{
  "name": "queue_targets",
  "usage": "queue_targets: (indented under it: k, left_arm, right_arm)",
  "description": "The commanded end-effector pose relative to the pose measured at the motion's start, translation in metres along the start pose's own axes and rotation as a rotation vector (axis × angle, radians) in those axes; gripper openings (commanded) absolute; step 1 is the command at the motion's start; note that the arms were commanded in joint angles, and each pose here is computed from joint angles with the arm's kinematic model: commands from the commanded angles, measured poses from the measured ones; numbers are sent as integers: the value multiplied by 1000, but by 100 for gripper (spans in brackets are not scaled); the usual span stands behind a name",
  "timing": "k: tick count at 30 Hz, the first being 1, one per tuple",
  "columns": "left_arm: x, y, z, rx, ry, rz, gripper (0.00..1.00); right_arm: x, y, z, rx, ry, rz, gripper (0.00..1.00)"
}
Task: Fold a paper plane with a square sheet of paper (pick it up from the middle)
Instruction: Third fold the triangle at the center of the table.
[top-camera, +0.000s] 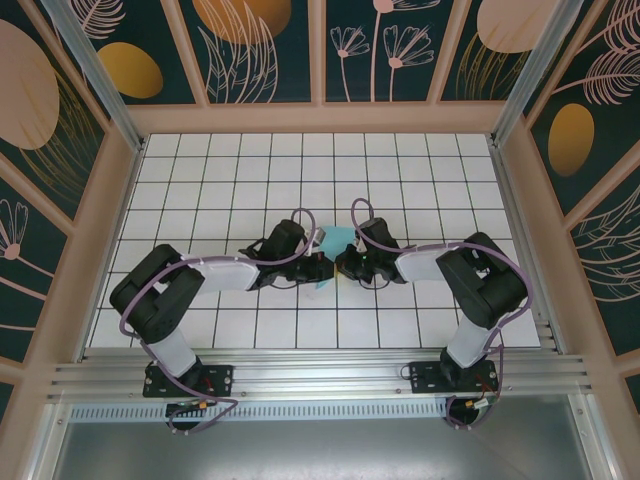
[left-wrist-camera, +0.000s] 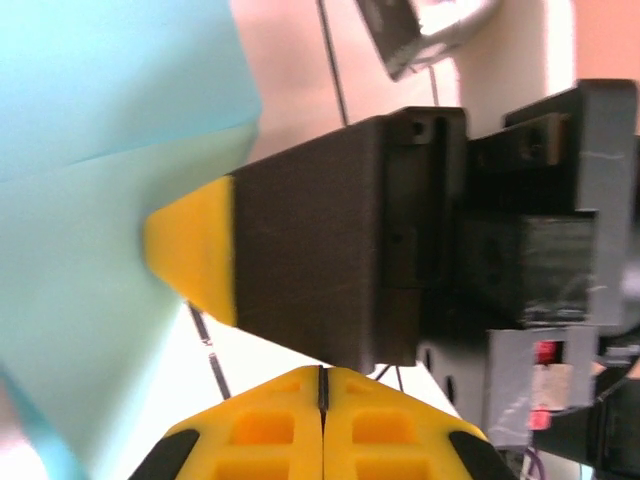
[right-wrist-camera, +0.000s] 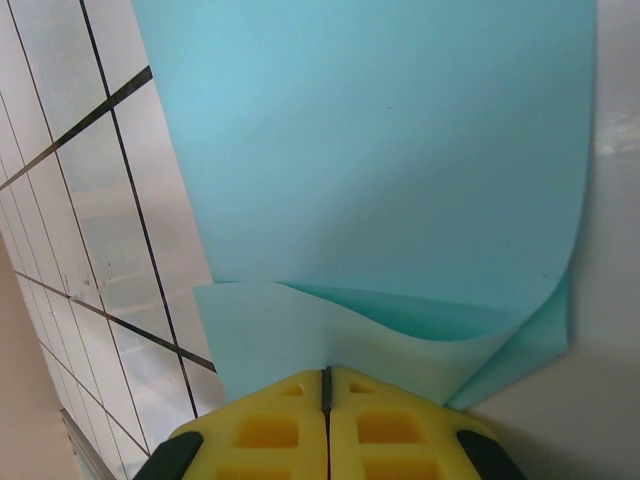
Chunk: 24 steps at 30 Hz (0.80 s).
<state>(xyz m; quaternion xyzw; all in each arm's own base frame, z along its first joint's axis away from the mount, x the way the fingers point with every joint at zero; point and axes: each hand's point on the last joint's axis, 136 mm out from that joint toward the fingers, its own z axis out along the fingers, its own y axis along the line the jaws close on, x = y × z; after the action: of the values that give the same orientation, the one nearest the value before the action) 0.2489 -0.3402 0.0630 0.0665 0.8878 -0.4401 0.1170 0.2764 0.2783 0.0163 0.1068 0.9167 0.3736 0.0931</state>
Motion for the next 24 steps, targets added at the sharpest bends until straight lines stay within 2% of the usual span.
queue_targets:
  k: [1,3,11,17,24]
  left_arm:
    - [-2,14,-5,-62,-51,-21,2]
    - [-4,18,-6,-85,-67,-30,0]
    - [-10,7,1,-28,-60,-24,2]
    - [-4,29,16,-105,-11,-51,2]
    - [-6,38,17,-153,-21,-45,5]
  right_arm:
    - [7,-36,10,138,8,47,8]
    - [7,-37,9,140,9,48,8]
    - [8,-36,9,139,9,45,8]
    - [8,-36,10,138,10,46,8]
    - [8,-36,9,141,12,44,8]
